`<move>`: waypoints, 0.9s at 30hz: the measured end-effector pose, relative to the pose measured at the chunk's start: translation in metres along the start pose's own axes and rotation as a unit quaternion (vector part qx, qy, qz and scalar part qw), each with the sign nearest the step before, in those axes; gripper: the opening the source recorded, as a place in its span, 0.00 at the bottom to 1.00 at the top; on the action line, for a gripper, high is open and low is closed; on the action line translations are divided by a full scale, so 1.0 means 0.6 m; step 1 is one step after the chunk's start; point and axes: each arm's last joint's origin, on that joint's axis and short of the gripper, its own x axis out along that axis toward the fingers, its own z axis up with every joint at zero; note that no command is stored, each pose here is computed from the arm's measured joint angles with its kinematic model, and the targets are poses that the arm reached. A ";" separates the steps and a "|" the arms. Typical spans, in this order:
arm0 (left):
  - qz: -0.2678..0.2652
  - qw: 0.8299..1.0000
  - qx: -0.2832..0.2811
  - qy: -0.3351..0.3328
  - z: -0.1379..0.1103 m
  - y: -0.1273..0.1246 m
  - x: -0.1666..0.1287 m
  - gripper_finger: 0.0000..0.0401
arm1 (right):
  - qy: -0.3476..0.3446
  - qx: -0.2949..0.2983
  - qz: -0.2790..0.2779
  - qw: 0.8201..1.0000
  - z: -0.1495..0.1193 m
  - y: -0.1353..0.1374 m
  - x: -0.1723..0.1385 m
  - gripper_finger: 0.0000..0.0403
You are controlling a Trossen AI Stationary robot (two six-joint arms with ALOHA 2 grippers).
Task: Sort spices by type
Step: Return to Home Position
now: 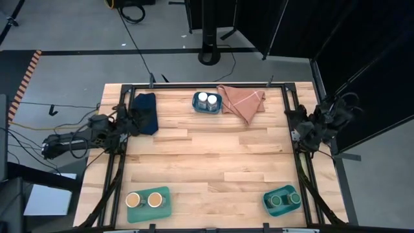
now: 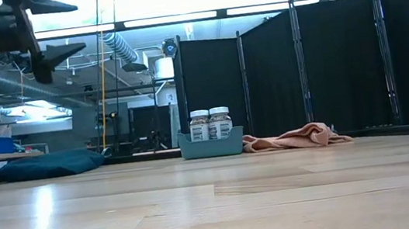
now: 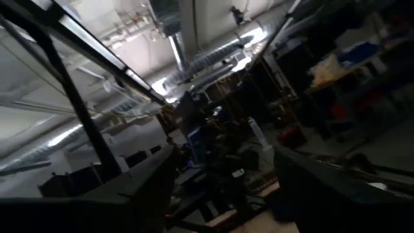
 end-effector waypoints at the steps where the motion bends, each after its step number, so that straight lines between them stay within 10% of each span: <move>1: -0.004 1.000 -0.002 -0.003 -0.003 0.001 0.000 0.87 | -0.002 0.003 0.007 1.000 -0.004 0.000 -0.001 0.66; 12: -0.026 0.998 0.022 0.045 -0.041 0.013 -0.003 0.87 | -0.027 -0.015 0.078 0.996 -0.099 -0.018 -0.020 0.66; 18: -0.124 0.990 0.042 0.055 -0.057 0.008 -0.008 0.87 | -0.018 -0.056 0.085 0.995 -0.104 -0.017 -0.019 0.66; 27: -0.225 0.968 0.075 0.078 -0.061 -0.003 -0.014 0.87 | 0.135 -0.185 0.038 0.973 -0.173 -0.033 -0.027 0.66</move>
